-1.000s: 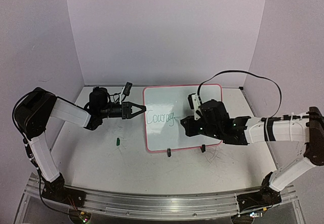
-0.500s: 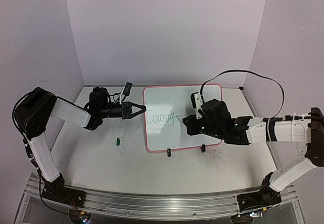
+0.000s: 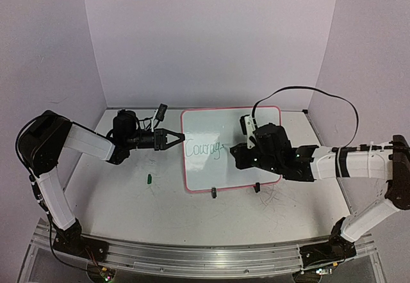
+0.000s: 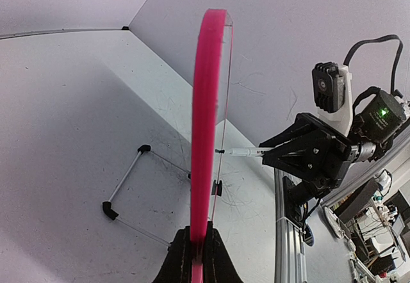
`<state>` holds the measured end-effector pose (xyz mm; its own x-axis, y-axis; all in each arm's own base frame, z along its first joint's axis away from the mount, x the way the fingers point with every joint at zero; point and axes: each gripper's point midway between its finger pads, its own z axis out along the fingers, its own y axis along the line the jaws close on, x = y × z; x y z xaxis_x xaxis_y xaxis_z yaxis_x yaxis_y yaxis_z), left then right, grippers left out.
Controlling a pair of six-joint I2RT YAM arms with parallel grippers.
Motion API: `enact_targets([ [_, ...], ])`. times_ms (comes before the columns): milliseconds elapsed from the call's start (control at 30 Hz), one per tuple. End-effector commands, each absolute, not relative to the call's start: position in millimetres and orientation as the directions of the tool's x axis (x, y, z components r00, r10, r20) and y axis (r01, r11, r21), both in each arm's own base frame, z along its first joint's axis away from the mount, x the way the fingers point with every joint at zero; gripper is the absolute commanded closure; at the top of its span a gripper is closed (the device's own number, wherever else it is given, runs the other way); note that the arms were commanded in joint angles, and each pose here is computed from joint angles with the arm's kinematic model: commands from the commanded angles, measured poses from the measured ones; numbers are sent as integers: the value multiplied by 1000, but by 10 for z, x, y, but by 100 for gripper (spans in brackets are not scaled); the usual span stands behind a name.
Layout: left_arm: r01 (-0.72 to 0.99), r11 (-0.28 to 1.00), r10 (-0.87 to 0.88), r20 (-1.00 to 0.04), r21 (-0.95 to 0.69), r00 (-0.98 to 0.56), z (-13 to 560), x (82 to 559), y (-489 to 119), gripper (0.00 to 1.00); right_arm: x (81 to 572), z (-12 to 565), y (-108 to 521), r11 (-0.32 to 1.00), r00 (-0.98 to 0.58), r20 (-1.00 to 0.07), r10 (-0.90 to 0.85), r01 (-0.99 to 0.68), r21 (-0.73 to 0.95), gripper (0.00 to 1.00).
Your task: Write a sentence on the whiteboard
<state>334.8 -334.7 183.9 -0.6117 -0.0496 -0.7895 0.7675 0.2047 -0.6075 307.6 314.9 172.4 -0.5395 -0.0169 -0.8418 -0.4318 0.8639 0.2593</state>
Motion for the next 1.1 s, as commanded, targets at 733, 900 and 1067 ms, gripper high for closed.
enact_targets([
  [733,812,130,-44,-821,-569,-569,2104,3203,-3415,100,3076,1527,3075,875,-574,-819,-15,-404,267,100],
  [900,812,131,-45,-822,-568,-568,2107,3207,-3414,100,3039,1493,3044,877,-581,-814,-16,-399,268,100],
  [1067,812,131,-45,-822,-568,-568,2106,3207,-3415,100,3019,1464,3008,880,-586,-810,-16,-393,267,100],
])
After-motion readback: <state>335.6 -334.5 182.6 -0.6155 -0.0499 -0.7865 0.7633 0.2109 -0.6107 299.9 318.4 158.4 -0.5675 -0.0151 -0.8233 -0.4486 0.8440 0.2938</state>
